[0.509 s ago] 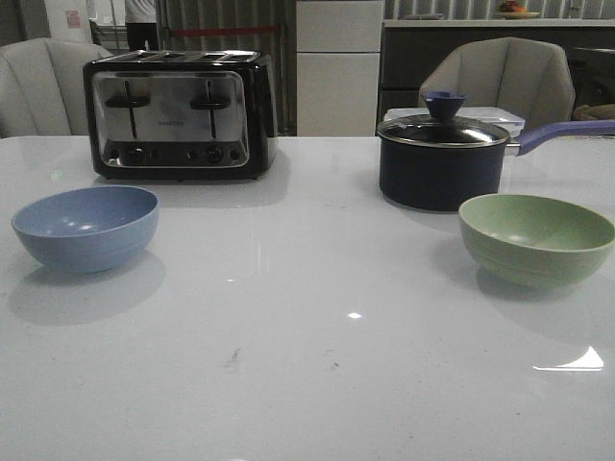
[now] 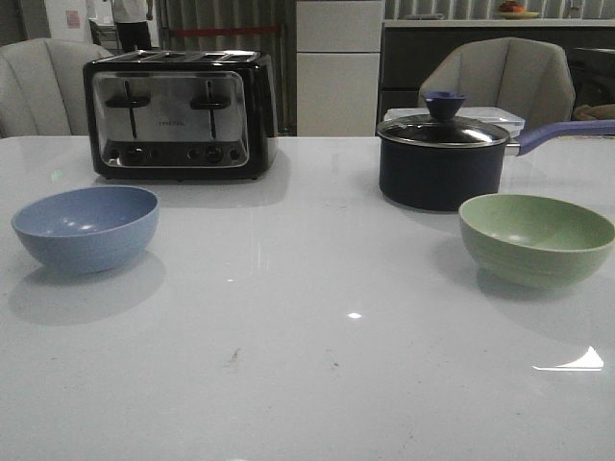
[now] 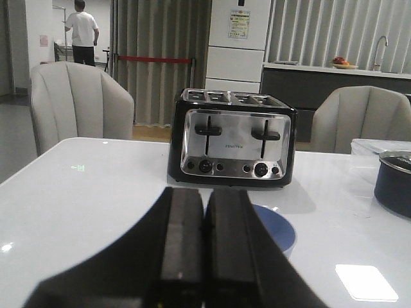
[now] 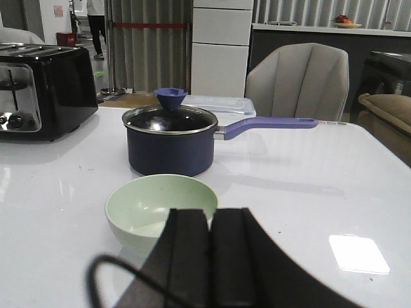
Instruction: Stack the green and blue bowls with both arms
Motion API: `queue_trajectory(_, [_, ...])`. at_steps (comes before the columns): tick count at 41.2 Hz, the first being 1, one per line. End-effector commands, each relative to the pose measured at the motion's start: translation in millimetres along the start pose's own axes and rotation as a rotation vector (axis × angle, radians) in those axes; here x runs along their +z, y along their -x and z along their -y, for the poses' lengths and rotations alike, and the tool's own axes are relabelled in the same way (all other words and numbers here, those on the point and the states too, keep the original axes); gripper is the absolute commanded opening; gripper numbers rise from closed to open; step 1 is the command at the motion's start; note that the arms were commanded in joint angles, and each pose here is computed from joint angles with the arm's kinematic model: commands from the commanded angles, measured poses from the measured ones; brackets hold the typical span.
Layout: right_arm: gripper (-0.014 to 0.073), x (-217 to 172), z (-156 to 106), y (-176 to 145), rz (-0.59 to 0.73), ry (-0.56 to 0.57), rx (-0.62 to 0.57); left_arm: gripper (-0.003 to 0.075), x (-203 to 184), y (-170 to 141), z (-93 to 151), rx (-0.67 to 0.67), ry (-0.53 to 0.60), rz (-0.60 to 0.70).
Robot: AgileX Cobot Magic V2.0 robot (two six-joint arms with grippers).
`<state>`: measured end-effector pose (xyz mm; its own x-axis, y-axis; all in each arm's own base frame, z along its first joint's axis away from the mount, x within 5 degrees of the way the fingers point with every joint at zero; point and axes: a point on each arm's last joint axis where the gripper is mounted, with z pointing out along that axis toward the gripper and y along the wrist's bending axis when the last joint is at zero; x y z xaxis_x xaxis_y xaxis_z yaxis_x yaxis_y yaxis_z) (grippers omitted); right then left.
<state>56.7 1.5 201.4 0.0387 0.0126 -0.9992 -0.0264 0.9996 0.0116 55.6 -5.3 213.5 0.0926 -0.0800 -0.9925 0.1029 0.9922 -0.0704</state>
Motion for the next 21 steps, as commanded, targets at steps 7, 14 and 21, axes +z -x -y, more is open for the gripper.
queue_trajectory(7, [0.0056, -2, 0, 11, 0.113, 0.000, -0.015, 0.0097, -2, 9, 0, -0.011, 0.002, 0.124])
queue_trajectory(14, [0.0056, -3, 0, 20, 0.155, 0.000, -0.015, 0.0097, -4, 22, 0, -0.007, 0.001, 0.212])
queue_trajectory(21, [0.0056, -13, -1, 60, 0.193, 0.002, -0.015, 0.0097, -11, 60, 4, 0.034, -0.009, 0.302])
